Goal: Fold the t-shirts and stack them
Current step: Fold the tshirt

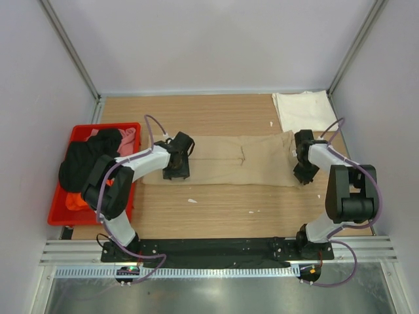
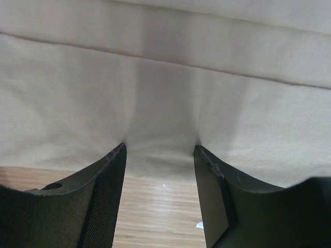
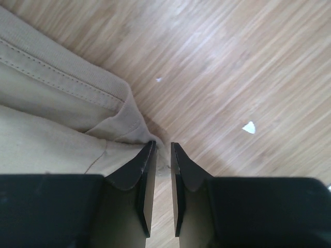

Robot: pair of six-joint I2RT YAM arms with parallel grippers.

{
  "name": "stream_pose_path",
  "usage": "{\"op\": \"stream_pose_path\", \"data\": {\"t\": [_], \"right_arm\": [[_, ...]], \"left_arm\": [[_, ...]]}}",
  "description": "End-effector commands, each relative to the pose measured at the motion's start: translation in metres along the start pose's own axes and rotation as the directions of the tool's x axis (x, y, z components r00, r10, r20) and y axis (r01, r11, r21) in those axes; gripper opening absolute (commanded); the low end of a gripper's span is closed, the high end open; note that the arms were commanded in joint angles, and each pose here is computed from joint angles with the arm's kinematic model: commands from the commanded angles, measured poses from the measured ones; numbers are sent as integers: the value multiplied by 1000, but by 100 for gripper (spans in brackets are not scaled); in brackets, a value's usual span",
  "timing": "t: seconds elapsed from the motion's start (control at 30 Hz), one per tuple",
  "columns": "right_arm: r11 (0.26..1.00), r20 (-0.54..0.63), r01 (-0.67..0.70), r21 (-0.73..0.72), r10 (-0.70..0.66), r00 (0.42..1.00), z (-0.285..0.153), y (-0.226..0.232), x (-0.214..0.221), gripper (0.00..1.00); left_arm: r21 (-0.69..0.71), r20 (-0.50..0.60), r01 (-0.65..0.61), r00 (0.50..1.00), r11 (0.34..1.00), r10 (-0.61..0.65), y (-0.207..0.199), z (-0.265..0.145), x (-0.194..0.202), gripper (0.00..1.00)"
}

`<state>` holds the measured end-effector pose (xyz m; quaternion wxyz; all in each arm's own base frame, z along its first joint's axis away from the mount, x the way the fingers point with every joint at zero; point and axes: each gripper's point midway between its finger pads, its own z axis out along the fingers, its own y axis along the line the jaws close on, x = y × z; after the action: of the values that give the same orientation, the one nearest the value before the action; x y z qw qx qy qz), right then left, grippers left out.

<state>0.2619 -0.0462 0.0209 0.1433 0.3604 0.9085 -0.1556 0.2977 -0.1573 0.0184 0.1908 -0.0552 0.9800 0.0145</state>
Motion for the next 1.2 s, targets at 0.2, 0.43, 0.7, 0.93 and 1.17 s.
{"op": "stream_pose_path", "data": {"t": [0.2,0.43,0.7,0.93,1.17], "right_arm": [[991,116,1,-131,15,993,-57,3,-44,25],[925,56,13,-379,9,998,-69,59,-47,27],[892,25,-2,-452,15,1000,-54,88,-47,27],[964,-59,-20,-264,4,998,-10,61,-19,21],[981,-31,1,-192,-7,999,6,44,-12,20]], "left_arm": [[43,60,45,997,998,-48,-1,-45,-10,58],[103,112,26,993,994,-38,-16,-58,-34,59],[209,64,3,998,978,-17,-39,-40,-38,58],[163,23,65,997,985,-70,-20,-31,-21,59],[65,15,103,994,993,-104,6,-5,3,58]]}}
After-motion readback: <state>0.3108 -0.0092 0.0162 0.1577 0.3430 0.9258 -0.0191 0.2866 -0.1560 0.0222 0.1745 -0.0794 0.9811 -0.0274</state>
